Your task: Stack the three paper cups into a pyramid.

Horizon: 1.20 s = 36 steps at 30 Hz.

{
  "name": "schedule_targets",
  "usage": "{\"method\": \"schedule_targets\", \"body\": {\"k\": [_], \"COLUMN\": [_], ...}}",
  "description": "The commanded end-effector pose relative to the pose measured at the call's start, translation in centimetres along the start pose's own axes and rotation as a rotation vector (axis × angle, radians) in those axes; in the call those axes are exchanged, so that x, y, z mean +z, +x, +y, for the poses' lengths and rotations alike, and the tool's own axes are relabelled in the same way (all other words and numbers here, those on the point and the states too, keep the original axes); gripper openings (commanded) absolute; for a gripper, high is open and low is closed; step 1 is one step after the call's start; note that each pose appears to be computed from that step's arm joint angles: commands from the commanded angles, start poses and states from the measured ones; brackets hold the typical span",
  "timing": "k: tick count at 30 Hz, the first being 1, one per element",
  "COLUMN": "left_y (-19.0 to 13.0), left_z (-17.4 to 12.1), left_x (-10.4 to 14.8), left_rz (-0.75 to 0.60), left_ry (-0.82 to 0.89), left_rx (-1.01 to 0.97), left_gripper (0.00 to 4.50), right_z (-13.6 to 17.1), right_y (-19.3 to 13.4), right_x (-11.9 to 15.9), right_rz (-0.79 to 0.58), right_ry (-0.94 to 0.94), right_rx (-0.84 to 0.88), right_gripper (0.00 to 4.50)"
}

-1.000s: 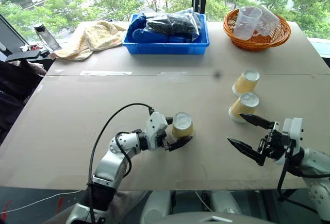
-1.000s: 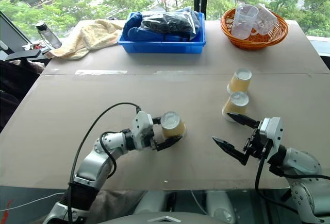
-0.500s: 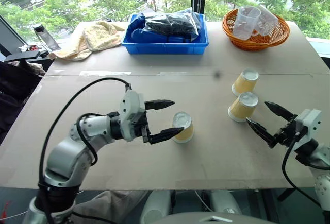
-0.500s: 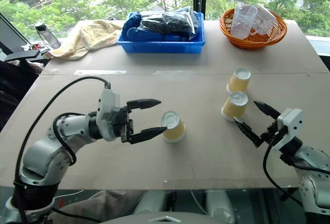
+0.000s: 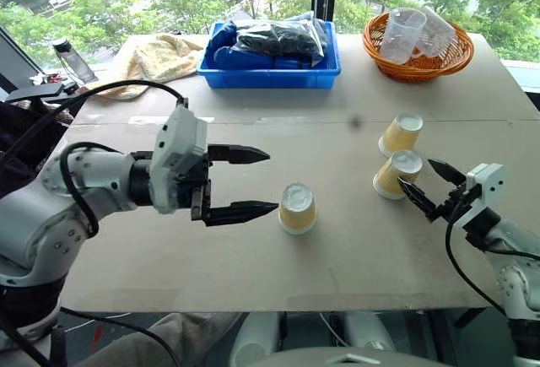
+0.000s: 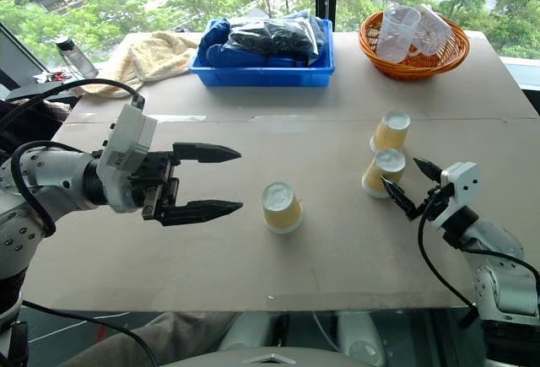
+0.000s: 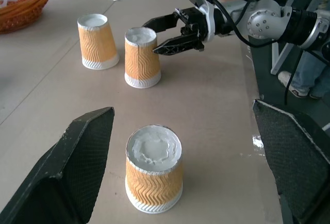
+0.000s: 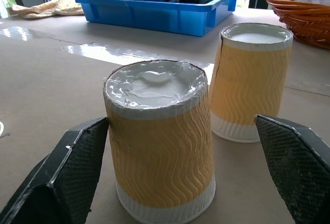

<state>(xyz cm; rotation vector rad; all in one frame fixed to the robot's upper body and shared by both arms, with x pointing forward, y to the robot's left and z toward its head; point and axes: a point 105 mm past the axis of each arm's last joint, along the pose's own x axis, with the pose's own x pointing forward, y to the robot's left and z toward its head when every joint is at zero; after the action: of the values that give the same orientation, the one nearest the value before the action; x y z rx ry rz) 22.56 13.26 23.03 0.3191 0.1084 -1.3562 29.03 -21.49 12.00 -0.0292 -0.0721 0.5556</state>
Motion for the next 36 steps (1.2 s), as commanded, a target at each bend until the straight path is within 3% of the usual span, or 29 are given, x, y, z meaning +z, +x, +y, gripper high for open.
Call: {"method": "schedule_targets", "body": {"k": [1, 7, 21, 23, 25, 28, 33, 36], "left_y": [-0.4, -0.9, -1.9, -2.0, -2.0, -2.2, -2.8, -3.5], "left_z": [-0.4, -0.1, -0.3, -0.2, -0.2, -0.2, -0.4, -0.5], "left_x": [1.7, 2.0, 2.3, 2.2, 2.0, 1.7, 1.1, 0.6], "left_rz": [-0.012, -0.005, 0.013, 0.014, 0.017, 0.023, 0.049, 0.066], "left_ry": [0.058, 0.060, 0.062, 0.059, 0.055, 0.048, 0.021, 0.004], "left_rx": [-0.010, 0.013, 0.052, 0.060, 0.069, 0.078, 0.094, 0.112], "left_gripper": [4.41, 4.41, 4.41, 4.50, 4.50, 4.50, 4.50, 4.50], "right_z": [0.2, 1.2, 0.7, 0.7, 1.0, 1.2, 2.9, 5.9], "right_y": [0.7, 1.8, 3.6, 3.6, 3.6, 3.5, 2.8, 2.1], "right_x": [0.7, 0.9, 0.4, 0.6, 0.5, 0.3, 0.7, 0.8], "right_rz": [-0.034, -0.049, -0.053, -0.064, -0.055, -0.046, -0.036, -0.016], "right_ry": [-0.009, 0.035, 0.060, 0.069, 0.059, 0.060, 0.031, -0.015], "right_rx": [0.020, 0.088, 0.060, 0.063, 0.080, 0.091, 0.199, 0.356], "right_gripper": [4.50, 4.50, 4.50, 3.96, 2.94, 2.32, 2.18, 2.18]}}
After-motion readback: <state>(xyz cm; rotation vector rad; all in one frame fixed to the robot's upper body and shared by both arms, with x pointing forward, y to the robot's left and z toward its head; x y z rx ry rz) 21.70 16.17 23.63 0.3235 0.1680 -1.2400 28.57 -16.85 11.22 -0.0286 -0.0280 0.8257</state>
